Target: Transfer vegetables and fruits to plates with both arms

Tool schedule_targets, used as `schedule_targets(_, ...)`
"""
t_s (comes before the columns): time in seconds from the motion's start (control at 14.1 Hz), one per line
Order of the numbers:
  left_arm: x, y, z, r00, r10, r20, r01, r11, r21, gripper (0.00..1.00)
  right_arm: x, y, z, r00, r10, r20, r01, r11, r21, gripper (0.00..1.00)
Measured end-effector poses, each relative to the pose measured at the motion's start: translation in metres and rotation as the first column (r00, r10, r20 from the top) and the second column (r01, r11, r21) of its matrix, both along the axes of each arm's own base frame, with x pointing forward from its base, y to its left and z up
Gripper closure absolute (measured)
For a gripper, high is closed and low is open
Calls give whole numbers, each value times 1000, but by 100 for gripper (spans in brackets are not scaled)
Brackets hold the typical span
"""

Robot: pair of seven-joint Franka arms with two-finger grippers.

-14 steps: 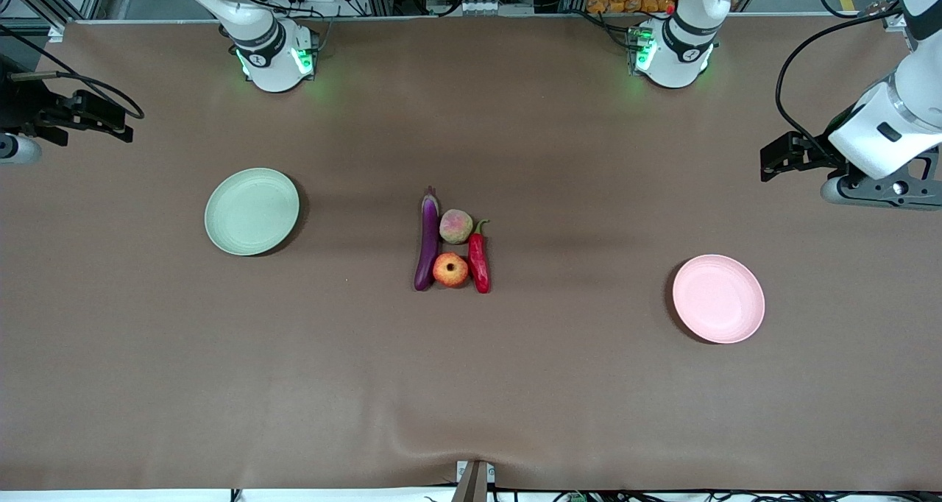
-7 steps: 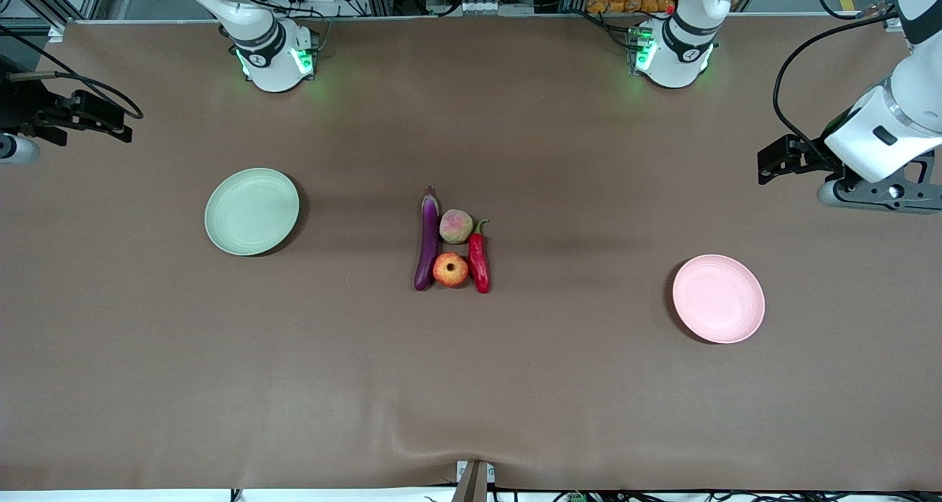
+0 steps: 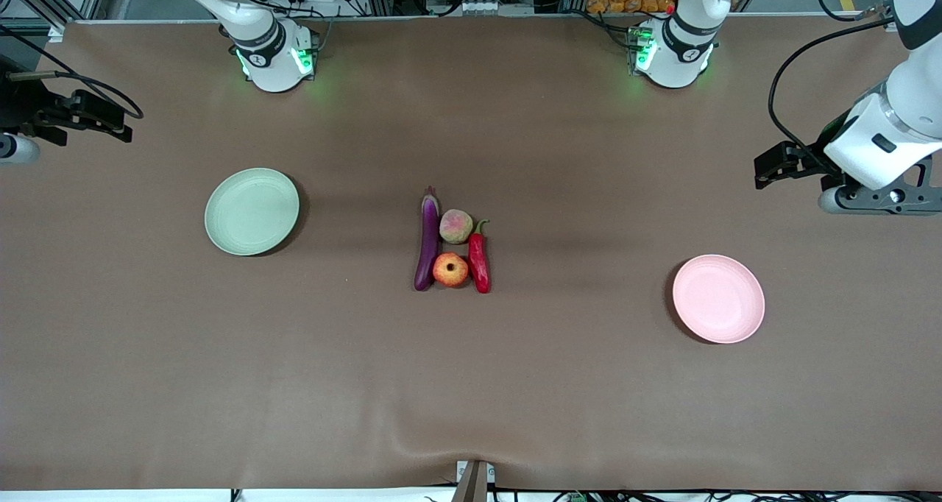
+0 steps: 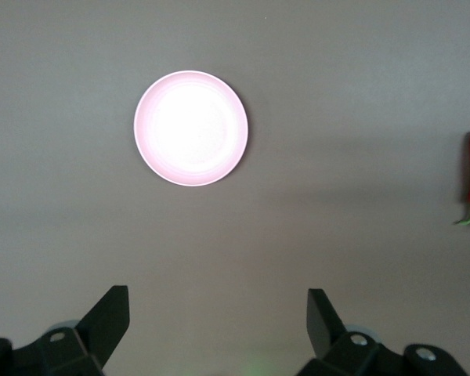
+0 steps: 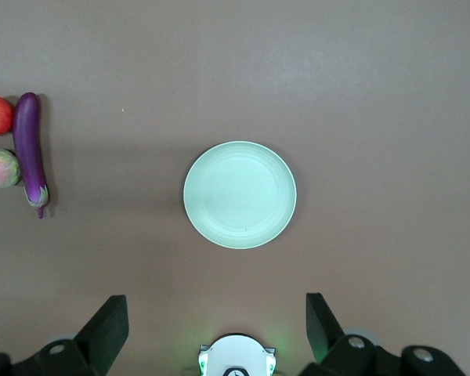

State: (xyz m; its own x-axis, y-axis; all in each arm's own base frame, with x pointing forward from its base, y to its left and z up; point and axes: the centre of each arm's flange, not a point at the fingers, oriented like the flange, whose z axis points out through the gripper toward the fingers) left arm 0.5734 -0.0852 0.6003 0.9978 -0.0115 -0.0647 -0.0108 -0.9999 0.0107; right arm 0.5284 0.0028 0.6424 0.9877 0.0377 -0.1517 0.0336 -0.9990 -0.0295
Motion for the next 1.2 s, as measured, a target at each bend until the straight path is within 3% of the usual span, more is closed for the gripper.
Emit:
schedule_targets(0.43, 11, -34, -16, 996, 84, -21, -85, 996, -22, 0, 0, 0, 0, 1000, 0, 0, 0, 1000, 0, 0)
schedule_targets(0.92, 9, -181, -74, 990, 137, -30, -137, 991, -4, 0, 0, -1, 0, 1000, -2, -1, 2, 1000, 0, 0)
schedule_targets(1.2, 3, -256, -120, 958, 287, -2, -287, 958, -14, 0, 0, -2, -1, 1000, -4, -2, 4, 1000, 0, 0)
